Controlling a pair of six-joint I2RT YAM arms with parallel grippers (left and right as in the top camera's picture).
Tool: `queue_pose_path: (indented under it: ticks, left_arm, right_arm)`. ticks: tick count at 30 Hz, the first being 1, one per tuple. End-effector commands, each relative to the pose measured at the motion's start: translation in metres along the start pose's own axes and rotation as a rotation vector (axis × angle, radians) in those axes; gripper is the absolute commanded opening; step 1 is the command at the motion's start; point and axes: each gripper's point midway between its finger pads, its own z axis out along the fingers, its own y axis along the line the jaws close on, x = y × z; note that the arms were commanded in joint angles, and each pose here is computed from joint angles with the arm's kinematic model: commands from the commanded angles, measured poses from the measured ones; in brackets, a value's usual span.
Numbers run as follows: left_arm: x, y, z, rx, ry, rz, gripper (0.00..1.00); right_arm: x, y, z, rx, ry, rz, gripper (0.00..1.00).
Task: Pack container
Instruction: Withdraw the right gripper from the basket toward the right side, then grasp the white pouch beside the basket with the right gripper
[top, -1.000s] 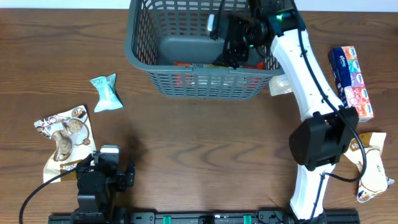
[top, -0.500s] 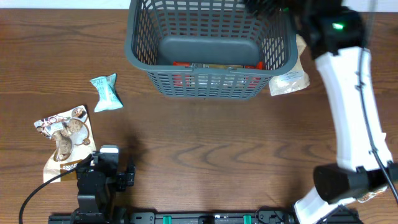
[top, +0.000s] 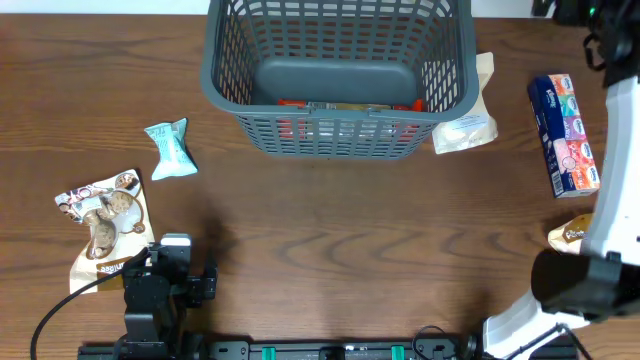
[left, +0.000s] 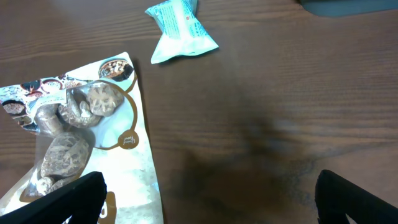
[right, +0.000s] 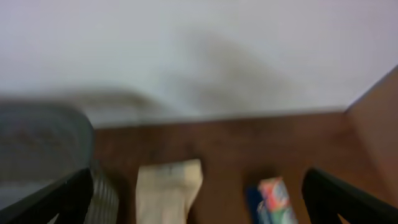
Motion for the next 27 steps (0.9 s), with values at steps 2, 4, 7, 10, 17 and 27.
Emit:
queue_pose_path:
  ticks: [2, 4, 7, 10, 17, 27]
  left_arm:
    - [-0.002, 0.0, -0.002, 0.002, -0.009, -0.012, 0.99]
    - [-0.002, 0.0, -0.002, 0.002, -0.009, -0.012, 0.99]
    - [-0.002, 0.0, -0.002, 0.002, -0.009, -0.012, 0.99]
    - [-0.002, 0.0, -0.002, 0.002, -0.009, -0.012, 0.99]
    - [-0.002, 0.0, -0.002, 0.002, -0.009, -0.012, 0.99]
    - [-0.002, 0.0, -0.002, 0.001, -0.009, -0.012, 0.99]
  right_arm:
    - [0.048, 0.018, 0.048, -0.105, 0.167, -0.004, 0.98]
    - [0.063, 0.021, 0.065, -0.115, 0.213, -0.013, 0.99]
    - [0.082, 0.028, 0.085, -0.135, 0.266, -0.043, 0.99]
    - [0.096, 0.035, 0.098, -0.151, 0.304, -0.059, 0.99]
    - [0.141, 0.041, 0.126, -0.177, 0.434, -0.075, 0.99]
    - [0.191, 0.051, 0.159, -0.203, 0.559, -0.091, 0.99]
